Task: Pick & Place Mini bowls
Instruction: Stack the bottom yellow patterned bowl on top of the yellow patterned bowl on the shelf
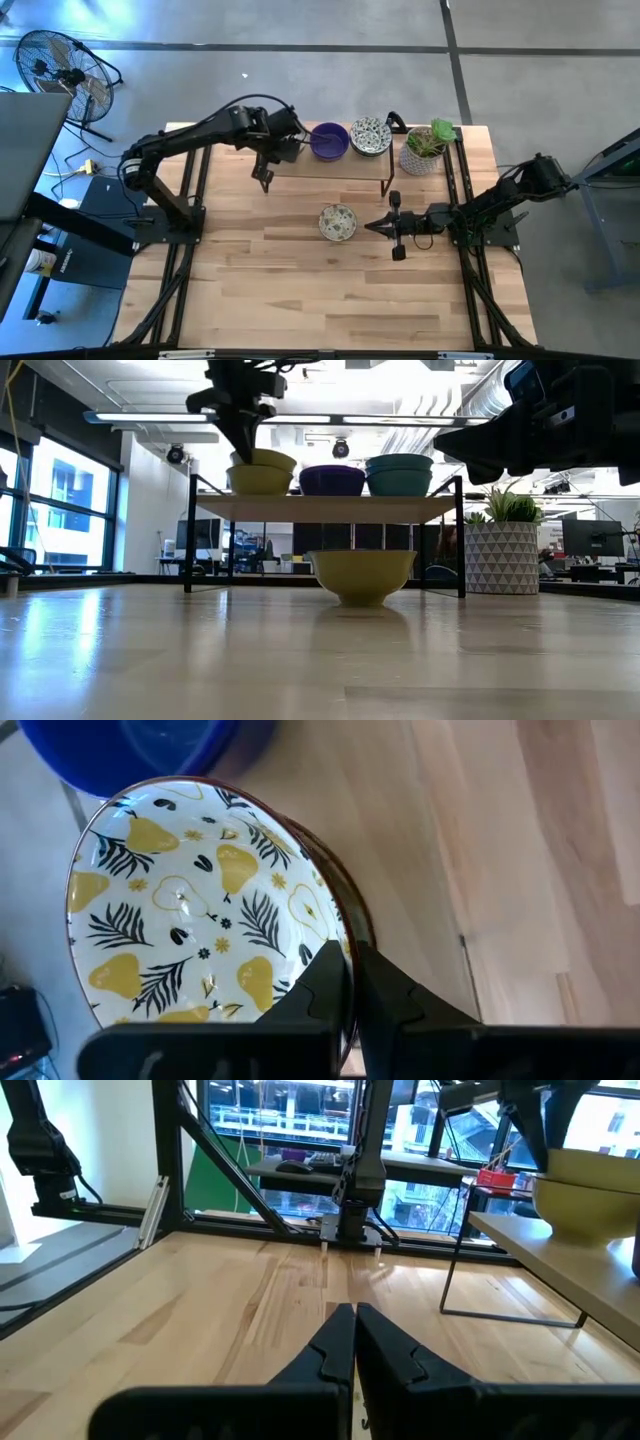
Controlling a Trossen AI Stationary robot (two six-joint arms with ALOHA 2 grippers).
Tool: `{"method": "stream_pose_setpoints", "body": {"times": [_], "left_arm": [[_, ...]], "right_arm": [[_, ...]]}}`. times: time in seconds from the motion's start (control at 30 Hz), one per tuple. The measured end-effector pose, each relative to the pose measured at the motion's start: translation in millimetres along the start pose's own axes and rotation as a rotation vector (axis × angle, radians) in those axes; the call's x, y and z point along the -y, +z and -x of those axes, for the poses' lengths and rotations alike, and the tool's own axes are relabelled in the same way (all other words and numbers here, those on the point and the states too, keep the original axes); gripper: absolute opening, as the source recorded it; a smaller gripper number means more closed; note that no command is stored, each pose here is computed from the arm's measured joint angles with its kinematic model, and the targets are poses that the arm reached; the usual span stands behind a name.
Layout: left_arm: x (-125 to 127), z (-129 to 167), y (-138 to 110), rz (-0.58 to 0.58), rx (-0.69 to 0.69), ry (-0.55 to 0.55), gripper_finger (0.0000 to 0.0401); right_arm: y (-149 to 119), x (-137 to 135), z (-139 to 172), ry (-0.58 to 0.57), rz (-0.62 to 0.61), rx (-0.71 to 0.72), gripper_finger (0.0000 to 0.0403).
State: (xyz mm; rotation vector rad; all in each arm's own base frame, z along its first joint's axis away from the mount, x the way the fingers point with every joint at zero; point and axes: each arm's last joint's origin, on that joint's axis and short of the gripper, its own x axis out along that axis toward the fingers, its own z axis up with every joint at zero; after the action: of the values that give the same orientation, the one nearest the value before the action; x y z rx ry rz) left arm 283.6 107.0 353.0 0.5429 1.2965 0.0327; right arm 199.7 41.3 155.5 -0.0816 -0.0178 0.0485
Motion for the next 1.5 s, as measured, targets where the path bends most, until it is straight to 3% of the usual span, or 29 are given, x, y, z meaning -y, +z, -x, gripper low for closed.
{"method": "stream_pose_setpoints", "body": {"times": [0.27,0.67,0.83,1.03,1.27,1.5], "left_arm": [[0,0,1,0.002,0.017,-0.004,0.0012],[0,0,0,0.022,-0.004,0.005,0.0088],[1,8,-5,0.023,-0.017,0.027,0.0102],[2,19,-10,0.021,0.004,0.045,0.0084],[2,21,-9,-0.007,0.034,0.040,0.0009],[6,3,-6,-0.005,0.064,0.072,0.0004]], "right_arm": [[0,0,0,0.000,0.001,0.000,0.0002],[0,0,0,0.000,0.001,0.000,0.0001],[0,0,0,0.000,0.002,0.000,0.0001],[0,0,0,0.000,0.002,0.000,0.0001],[0,0,0,0.001,0.002,0.000,0.0001],[0,0,0,0.014,-0.004,0.001,0.0001]]}}
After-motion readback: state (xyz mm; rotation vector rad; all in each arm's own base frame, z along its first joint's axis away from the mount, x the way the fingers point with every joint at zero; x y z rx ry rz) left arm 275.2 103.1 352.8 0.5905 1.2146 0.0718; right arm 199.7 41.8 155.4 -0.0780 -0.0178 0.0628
